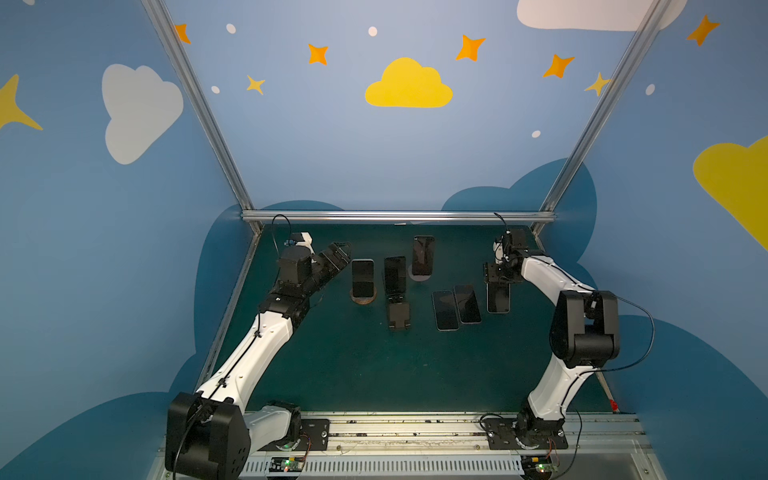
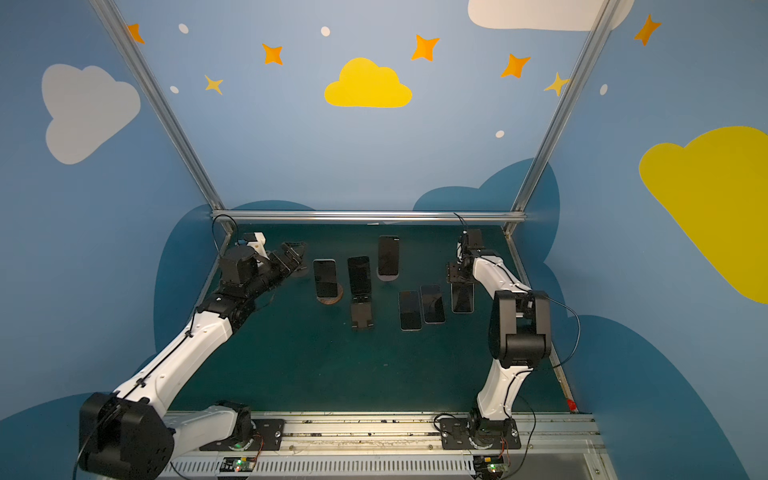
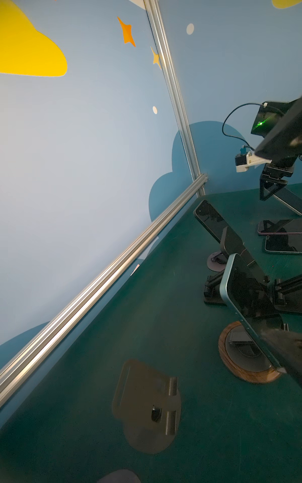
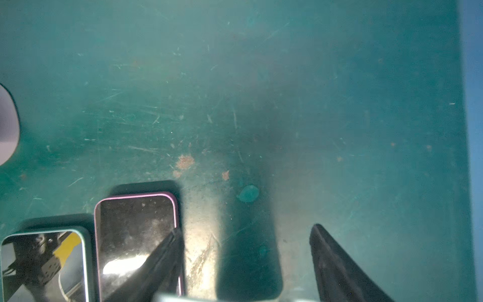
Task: Remove the phone from the phone stand
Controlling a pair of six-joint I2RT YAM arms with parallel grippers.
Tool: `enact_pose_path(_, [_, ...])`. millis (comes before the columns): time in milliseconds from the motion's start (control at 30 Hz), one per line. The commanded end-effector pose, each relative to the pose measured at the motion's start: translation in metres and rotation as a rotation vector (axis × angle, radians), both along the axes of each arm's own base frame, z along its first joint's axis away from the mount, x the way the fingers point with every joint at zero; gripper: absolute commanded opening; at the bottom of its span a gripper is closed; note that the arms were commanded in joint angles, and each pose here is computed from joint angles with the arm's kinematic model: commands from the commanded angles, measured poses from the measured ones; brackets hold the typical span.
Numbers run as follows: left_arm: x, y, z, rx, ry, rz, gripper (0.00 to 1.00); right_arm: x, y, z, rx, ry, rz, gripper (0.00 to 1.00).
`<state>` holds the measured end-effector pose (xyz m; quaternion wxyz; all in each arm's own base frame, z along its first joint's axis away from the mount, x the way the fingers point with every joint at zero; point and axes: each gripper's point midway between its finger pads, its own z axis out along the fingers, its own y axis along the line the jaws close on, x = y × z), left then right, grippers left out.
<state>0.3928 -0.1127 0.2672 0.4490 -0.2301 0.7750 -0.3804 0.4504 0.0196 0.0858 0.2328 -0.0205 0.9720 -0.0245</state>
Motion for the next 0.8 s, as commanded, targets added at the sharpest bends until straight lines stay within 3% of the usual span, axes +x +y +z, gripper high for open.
enact_pose_path(0, [0.005, 0.001, 0.007, -0.017, -0.021, -0.002, 1.00, -0.013, 0.001, -0.009, 0.024, 0.098, 0.002, 0.61])
enact_pose_path(767, [0.009, 0.003, 0.004, -0.021, -0.015, -0.003, 1.00, -0.018, -0.001, -0.060, 0.047, 0.294, -0.044, 0.63])
